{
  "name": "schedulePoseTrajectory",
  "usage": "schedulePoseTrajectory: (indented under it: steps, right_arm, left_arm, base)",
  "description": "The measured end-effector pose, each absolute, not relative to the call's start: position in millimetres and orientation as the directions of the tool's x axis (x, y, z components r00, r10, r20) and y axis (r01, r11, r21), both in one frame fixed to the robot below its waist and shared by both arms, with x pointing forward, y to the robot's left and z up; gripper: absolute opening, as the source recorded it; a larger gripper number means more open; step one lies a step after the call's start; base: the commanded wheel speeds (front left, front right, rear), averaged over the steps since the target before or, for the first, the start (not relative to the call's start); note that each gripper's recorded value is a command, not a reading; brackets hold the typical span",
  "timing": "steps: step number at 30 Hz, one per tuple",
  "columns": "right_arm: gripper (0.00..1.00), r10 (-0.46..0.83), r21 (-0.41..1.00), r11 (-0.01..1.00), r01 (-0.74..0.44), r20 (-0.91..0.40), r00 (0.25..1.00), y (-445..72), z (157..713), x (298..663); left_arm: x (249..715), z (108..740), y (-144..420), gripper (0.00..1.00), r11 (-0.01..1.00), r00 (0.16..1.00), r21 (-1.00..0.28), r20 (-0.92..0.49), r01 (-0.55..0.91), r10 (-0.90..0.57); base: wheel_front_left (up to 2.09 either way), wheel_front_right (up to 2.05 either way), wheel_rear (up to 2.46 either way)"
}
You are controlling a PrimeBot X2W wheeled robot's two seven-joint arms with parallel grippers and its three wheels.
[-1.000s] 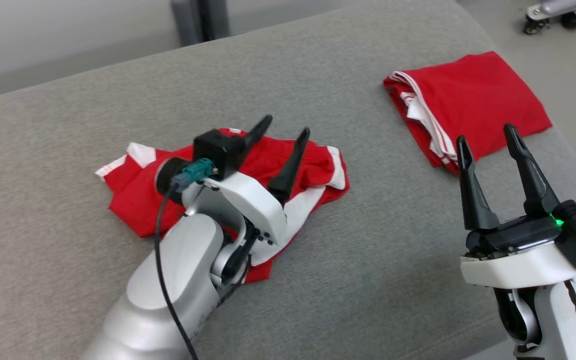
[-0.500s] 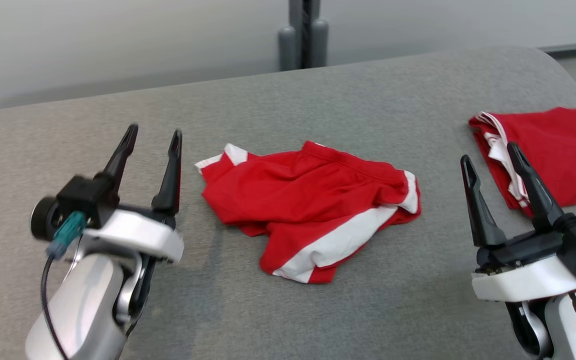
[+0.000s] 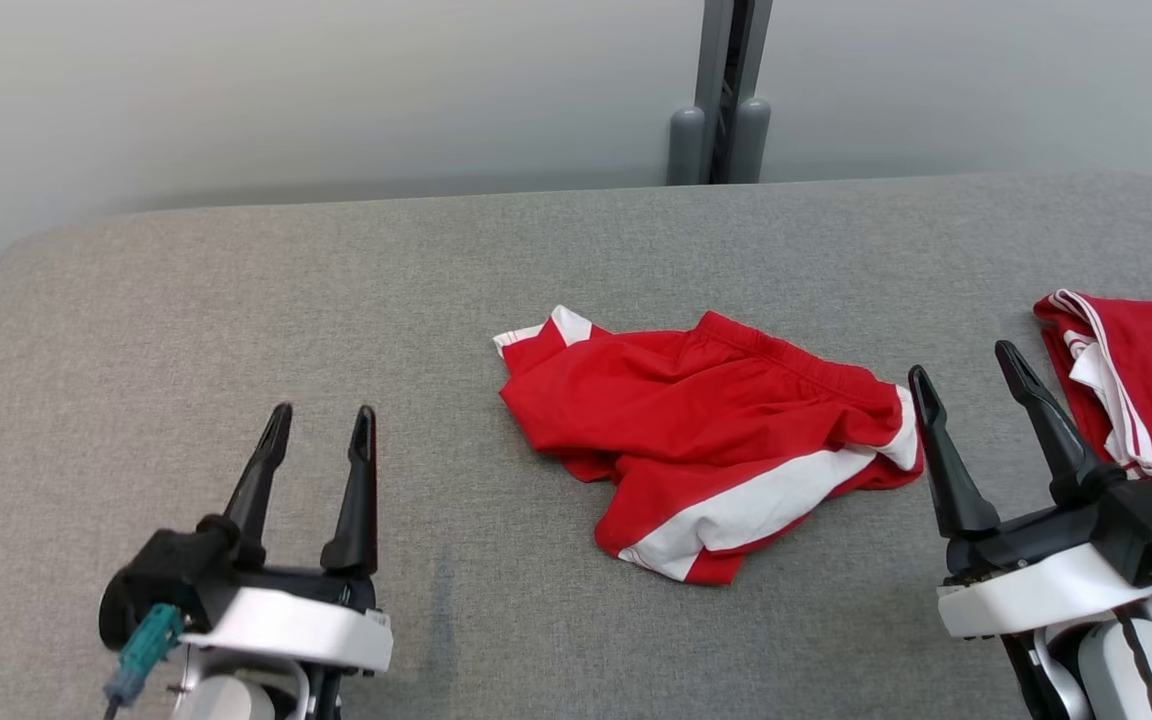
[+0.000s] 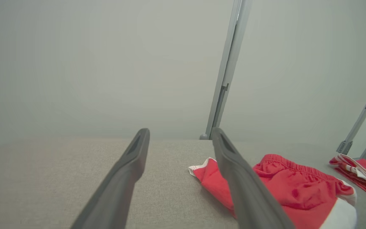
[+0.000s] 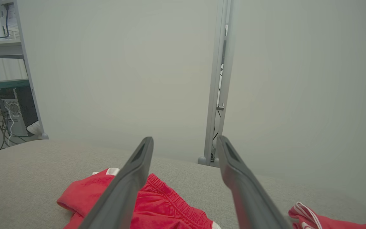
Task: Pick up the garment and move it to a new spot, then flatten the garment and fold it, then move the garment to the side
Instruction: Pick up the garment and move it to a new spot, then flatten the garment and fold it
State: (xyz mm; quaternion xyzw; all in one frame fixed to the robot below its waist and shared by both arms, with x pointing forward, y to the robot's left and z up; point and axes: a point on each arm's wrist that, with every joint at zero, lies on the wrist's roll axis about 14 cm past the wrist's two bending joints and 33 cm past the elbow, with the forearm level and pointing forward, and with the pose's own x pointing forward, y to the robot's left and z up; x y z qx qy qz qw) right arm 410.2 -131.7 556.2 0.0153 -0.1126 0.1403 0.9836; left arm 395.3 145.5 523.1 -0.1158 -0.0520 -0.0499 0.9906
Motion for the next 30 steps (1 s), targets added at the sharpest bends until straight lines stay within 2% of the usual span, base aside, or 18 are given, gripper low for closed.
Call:
schedulePoseTrajectory:
  steps: [10,18,24,25,30]
  right_arm:
    - [1.0,0.284,0.02,0.955,-0.295,0.212,0.935,-124,551,411]
    - [1.0,0.297,0.026,0.951,-0.308,0.189,0.936,-121,542,423]
    - [1.0,0.412,0.031,0.91,-0.413,0.034,0.911,-96,513,455]
    - [1.0,0.445,0.015,0.896,-0.444,-0.023,0.895,-93,509,470]
    - [1.0,0.52,-0.017,0.848,-0.53,-0.176,0.836,-80,488,494]
  left_arm:
    - [378,514,163,1.0,0.972,0.995,-0.234,0.102,0.04,-0.016]
    - [377,505,167,1.0,0.972,0.997,-0.231,0.081,0.035,-0.016]
    - [386,499,161,1.0,0.967,0.998,-0.252,0.063,0.04,-0.025]
    - [388,496,160,1.0,0.966,0.998,-0.257,0.055,0.039,-0.026]
    - [391,486,161,1.0,0.963,1.0,-0.27,0.023,0.025,-0.02]
  base:
    - [0.0,0.0,0.0]
    - [0.0,0.0,0.0]
    - [0.0,0.0,0.0]
    - [0.0,0.0,0.0]
    - [0.0,0.0,0.0]
